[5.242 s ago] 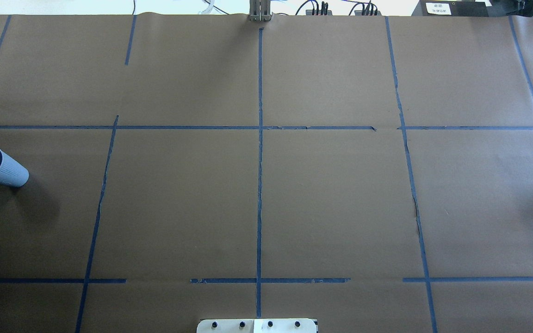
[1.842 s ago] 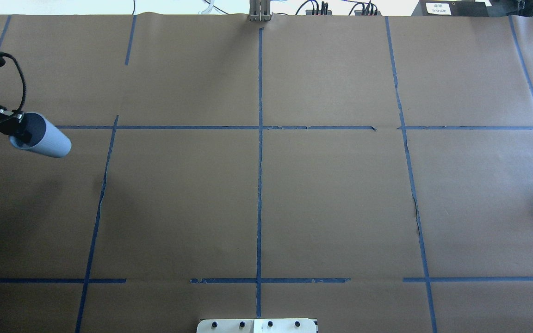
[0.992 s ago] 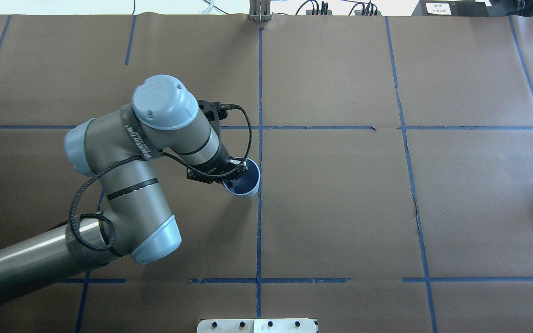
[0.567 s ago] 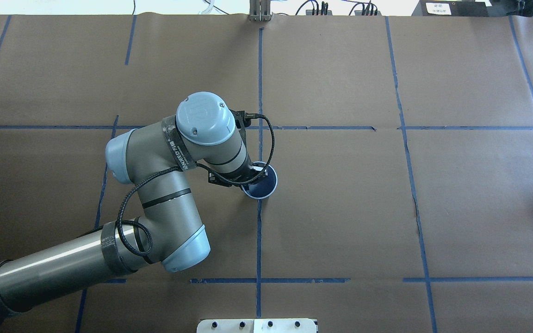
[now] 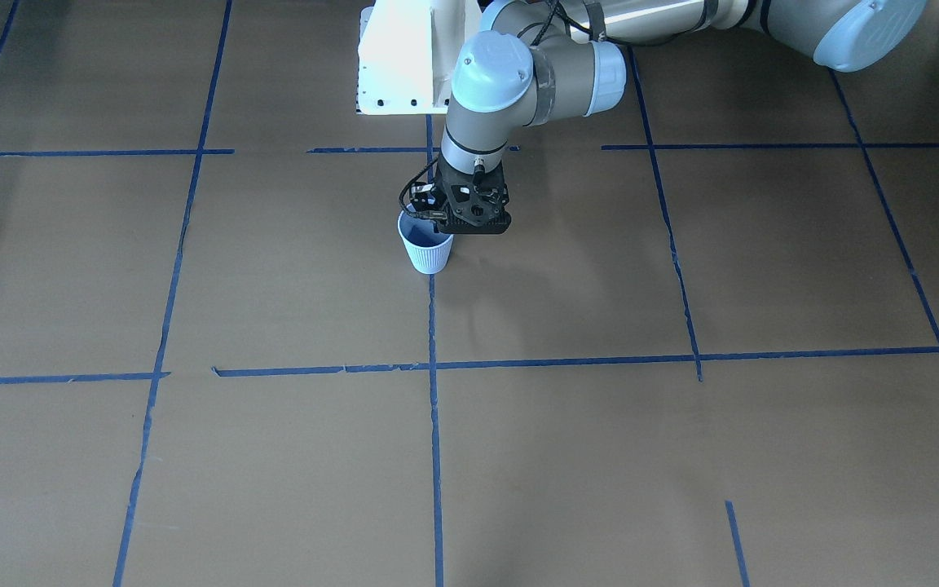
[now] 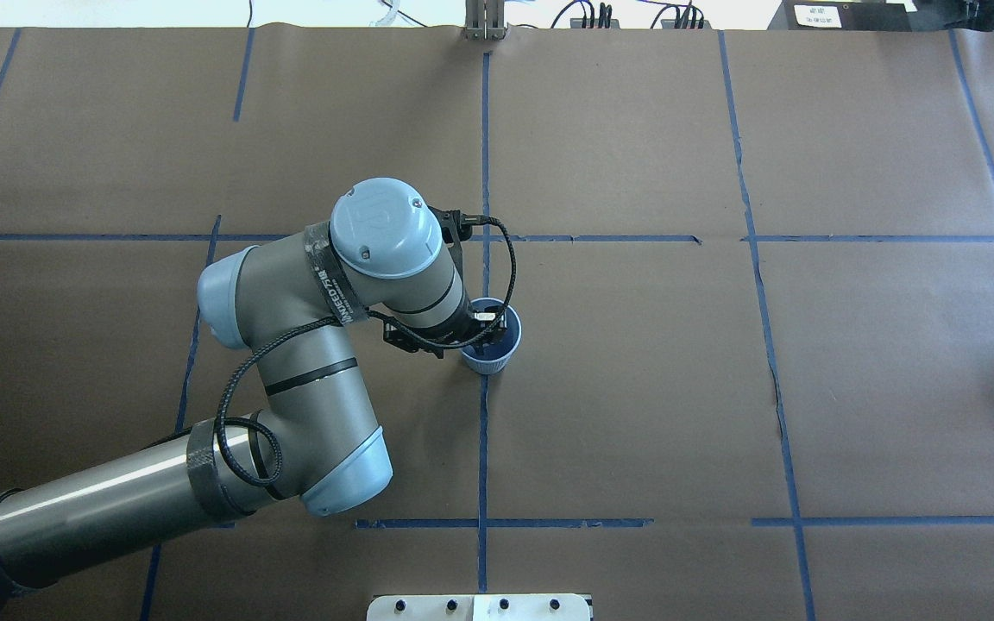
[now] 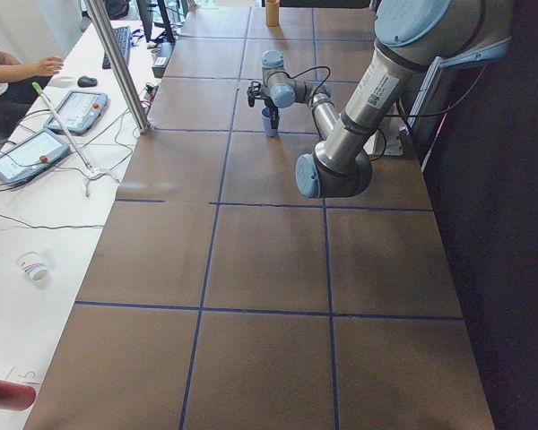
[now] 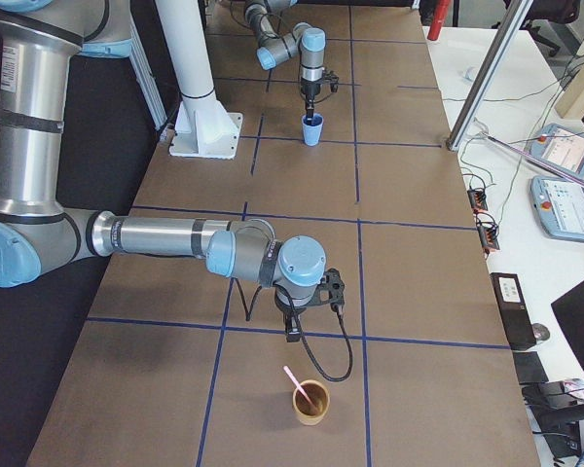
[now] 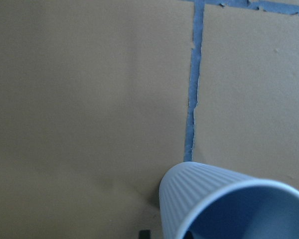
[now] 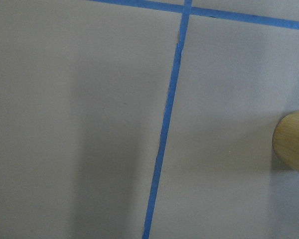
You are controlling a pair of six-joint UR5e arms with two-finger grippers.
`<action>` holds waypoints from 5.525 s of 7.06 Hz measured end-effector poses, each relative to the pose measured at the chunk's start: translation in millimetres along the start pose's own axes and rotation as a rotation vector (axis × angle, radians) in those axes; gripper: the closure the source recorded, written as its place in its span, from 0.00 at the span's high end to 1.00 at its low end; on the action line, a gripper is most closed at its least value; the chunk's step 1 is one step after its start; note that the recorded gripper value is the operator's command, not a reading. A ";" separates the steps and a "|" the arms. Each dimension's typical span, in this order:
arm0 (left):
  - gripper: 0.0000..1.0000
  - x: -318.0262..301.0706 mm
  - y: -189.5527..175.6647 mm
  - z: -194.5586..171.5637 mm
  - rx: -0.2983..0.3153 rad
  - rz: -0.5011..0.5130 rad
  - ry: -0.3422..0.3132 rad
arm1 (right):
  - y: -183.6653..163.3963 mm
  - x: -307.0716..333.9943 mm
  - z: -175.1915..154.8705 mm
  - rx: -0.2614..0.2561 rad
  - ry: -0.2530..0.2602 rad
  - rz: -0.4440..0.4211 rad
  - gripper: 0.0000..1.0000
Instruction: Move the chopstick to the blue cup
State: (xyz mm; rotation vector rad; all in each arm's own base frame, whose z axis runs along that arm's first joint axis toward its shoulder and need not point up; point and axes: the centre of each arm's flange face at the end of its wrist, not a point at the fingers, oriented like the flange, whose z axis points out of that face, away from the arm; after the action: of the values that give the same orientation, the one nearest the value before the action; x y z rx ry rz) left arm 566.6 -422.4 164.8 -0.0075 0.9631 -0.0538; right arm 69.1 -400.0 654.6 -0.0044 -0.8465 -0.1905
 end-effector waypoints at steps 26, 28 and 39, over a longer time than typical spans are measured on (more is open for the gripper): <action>1.00 -73.6 12.4 -80.2 0.068 -0.085 0.084 | 43.2 113.3 5.7 0.239 0.043 0.558 0.00; 1.00 -73.8 12.6 -79.7 0.067 -0.085 0.083 | 49.1 100.1 -41.5 0.289 0.039 0.606 0.00; 1.00 -122.0 11.9 -124.2 0.122 -0.093 0.109 | -148.5 -361.5 -114.2 -0.020 -0.334 0.355 0.02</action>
State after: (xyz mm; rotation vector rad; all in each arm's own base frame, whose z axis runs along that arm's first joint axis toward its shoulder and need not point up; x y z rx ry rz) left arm 395.7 -402.4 193.6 0.0639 1.0666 -0.2008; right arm -104.9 -495.2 299.0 -0.2084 -1.1604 0.1405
